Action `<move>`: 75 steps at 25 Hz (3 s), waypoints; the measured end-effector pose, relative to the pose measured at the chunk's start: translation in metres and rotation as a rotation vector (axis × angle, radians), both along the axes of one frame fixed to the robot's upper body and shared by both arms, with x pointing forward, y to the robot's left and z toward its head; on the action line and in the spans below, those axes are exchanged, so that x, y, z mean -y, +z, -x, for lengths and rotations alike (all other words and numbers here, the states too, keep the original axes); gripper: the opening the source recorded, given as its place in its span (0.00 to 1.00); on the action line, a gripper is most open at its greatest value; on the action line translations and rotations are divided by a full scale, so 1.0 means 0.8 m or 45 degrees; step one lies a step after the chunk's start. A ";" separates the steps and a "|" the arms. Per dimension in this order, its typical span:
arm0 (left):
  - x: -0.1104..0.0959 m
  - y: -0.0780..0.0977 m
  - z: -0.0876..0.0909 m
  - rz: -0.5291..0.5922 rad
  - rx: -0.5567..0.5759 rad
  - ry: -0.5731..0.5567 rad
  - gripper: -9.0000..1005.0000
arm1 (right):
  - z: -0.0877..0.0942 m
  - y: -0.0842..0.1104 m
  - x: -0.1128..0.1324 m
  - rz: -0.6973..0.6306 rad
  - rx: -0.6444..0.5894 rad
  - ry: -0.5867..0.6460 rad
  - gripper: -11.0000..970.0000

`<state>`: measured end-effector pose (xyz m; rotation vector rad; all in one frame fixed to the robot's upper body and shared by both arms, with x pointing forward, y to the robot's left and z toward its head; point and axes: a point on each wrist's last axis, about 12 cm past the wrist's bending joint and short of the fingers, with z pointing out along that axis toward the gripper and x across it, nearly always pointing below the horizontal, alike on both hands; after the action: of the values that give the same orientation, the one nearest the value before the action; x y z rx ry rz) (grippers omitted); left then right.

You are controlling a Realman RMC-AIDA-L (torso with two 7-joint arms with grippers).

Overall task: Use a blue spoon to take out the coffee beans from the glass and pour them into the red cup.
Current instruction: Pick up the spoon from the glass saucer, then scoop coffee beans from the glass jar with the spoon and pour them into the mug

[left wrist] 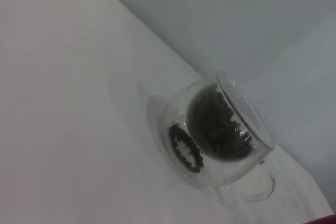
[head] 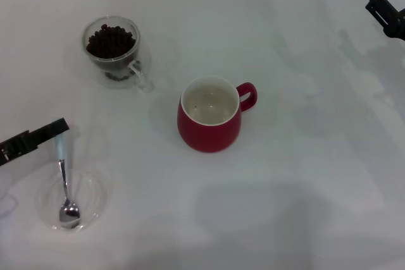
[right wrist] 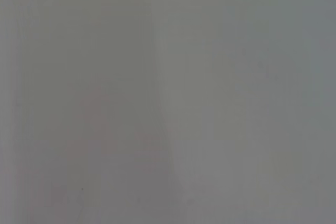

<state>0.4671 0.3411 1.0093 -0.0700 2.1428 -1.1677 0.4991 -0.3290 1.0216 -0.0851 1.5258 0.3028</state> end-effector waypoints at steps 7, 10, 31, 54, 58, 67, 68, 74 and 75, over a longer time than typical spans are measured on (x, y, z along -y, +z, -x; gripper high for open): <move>-0.001 0.011 -0.005 0.046 0.076 0.009 0.15 | 0.002 -0.001 0.001 -0.003 -0.001 -0.003 0.89; -0.003 0.016 -0.007 0.060 0.117 0.022 0.15 | 0.002 0.000 0.000 -0.004 0.002 -0.002 0.89; 0.000 0.111 -0.082 0.009 1.065 0.169 0.14 | 0.000 0.000 -0.002 -0.010 0.004 0.001 0.89; 0.087 0.082 -0.140 -0.334 1.061 0.128 0.14 | 0.005 -0.001 0.005 -0.025 0.002 -0.045 0.89; 0.086 0.074 -0.136 -0.353 1.029 0.145 0.14 | 0.004 0.000 0.008 -0.028 0.007 -0.062 0.89; 0.096 0.060 -0.129 -0.434 1.044 0.139 0.14 | 0.005 -0.001 0.009 -0.026 0.002 -0.064 0.89; 0.097 0.059 -0.128 -0.432 1.041 0.140 0.14 | 0.006 -0.001 0.009 -0.025 0.000 -0.064 0.89; 0.100 0.053 -0.128 -0.421 0.991 0.182 0.14 | 0.011 -0.003 0.010 -0.027 -0.004 -0.066 0.89; 0.100 0.051 -0.128 -0.418 0.971 0.196 0.14 | 0.011 -0.003 0.010 -0.027 -0.004 -0.067 0.89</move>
<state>0.5698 0.2609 1.0501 0.3054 1.5744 -0.5956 0.4903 -0.3370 1.0188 -0.0279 1.5249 0.2770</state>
